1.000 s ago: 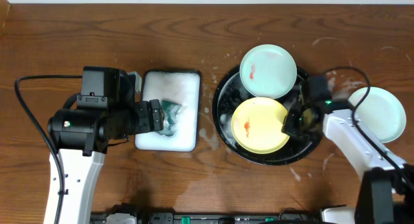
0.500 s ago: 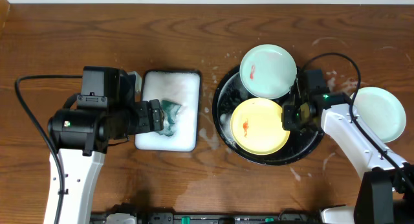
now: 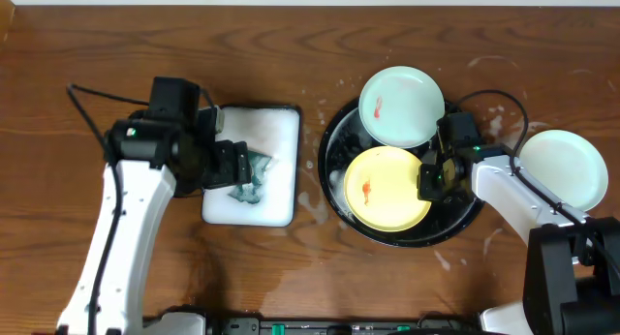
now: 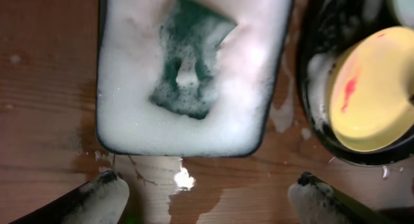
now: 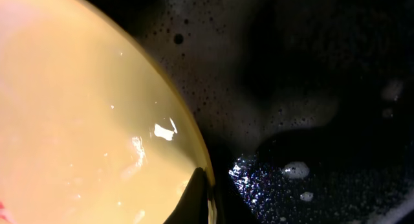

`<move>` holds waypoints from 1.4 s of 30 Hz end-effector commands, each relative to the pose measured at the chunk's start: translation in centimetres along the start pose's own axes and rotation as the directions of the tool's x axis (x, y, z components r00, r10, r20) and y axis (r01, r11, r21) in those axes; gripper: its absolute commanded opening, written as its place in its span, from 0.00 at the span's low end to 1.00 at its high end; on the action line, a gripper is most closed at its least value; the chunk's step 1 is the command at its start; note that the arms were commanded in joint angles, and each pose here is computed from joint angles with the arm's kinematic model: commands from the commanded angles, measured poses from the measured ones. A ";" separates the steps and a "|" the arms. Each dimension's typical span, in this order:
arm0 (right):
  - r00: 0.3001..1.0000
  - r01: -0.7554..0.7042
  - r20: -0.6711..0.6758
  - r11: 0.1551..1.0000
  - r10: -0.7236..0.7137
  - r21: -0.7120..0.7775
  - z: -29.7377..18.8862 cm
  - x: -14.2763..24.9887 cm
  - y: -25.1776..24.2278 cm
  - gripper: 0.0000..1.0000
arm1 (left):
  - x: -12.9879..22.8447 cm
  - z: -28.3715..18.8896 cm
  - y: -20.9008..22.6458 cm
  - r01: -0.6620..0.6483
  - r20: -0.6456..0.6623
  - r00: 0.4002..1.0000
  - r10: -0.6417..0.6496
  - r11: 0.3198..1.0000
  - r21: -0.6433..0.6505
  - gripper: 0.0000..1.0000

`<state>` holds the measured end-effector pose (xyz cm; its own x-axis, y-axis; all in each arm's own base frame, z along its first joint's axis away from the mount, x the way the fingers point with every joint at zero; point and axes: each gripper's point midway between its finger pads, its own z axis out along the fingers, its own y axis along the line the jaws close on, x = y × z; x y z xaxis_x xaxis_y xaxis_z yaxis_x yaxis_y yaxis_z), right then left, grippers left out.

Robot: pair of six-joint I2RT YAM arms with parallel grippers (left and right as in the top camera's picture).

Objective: Clean dirty plates on tray and stack at the side
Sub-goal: 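Grasp the green sponge from the foam tray with the left gripper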

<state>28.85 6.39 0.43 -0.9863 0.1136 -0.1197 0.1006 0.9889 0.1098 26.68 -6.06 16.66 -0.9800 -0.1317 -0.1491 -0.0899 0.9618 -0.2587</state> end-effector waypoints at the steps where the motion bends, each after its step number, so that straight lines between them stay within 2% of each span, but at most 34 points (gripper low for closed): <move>1: 0.999 -0.024 -0.030 0.999 0.025 0.025 1.3 0.5 -0.3 0.01 | 0.0 2.4 0.3 -0.022 -0.077 0.997 0.020 1.000 -0.023 0.84; 9: 0.999 -0.024 -0.046 0.999 0.026 0.038 1.9 0.7 -0.6 0.01 | -0.8 8.4 1.4 -0.073 -0.191 0.980 0.046 0.988 -0.139 0.76; 12: 0.999 -0.024 -0.046 0.999 0.026 0.038 1.9 0.7 -0.6 0.01 | -1.5 10.4 3.0 -0.076 -0.197 0.980 0.027 0.966 -0.246 0.74; 14: 0.999 -0.024 -0.047 0.999 0.026 0.038 1.9 0.7 -0.6 0.01 | -1.9 11.9 3.2 -0.075 -0.206 0.978 0.022 0.964 -0.256 0.68; 18: 0.999 -0.025 -0.046 0.999 0.026 0.037 1.9 0.7 -0.6 0.01 | -2.4 14.8 3.7 -0.081 -0.229 0.973 0.020 0.962 -0.260 0.52; 23: 0.998 -0.025 -0.048 0.999 0.026 0.034 1.9 0.8 -0.5 0.01 | -2.2 17.5 4.0 -0.085 -0.265 0.964 0.014 0.963 -0.257 0.39; 25: 0.998 -0.025 -0.050 0.999 0.027 0.030 1.9 0.8 -0.4 0.01 | -1.8 18.2 4.2 -0.087 -0.285 0.959 0.009 0.961 -0.262 0.23; 26: 0.998 -0.026 -0.050 0.999 0.027 0.028 1.9 0.8 -0.4 0.01 | -1.6 18.3 4.3 -0.088 -0.295 0.956 0.006 0.960 -0.264 0.08; 32: 0.998 -0.025 -0.057 0.999 0.027 0.030 1.9 1.0 -0.4 0.01 | -2.8 15.0 3.2 -0.086 -0.262 0.965 0.016 0.963 -0.257 0.07; 42: 0.998 -0.025 -0.064 0.999 0.027 0.032 1.9 1.1 -0.5 0.01 | -5.8 6.0 -0.8 -0.105 -0.050 0.994 0.097 0.976 -0.191 0.07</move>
<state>29.02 6.46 0.21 -0.9858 0.1269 -0.1101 0.1146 0.9871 0.1118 32.41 -6.82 7.72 -0.9993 -0.0375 0.0036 -0.0376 0.9987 -0.0349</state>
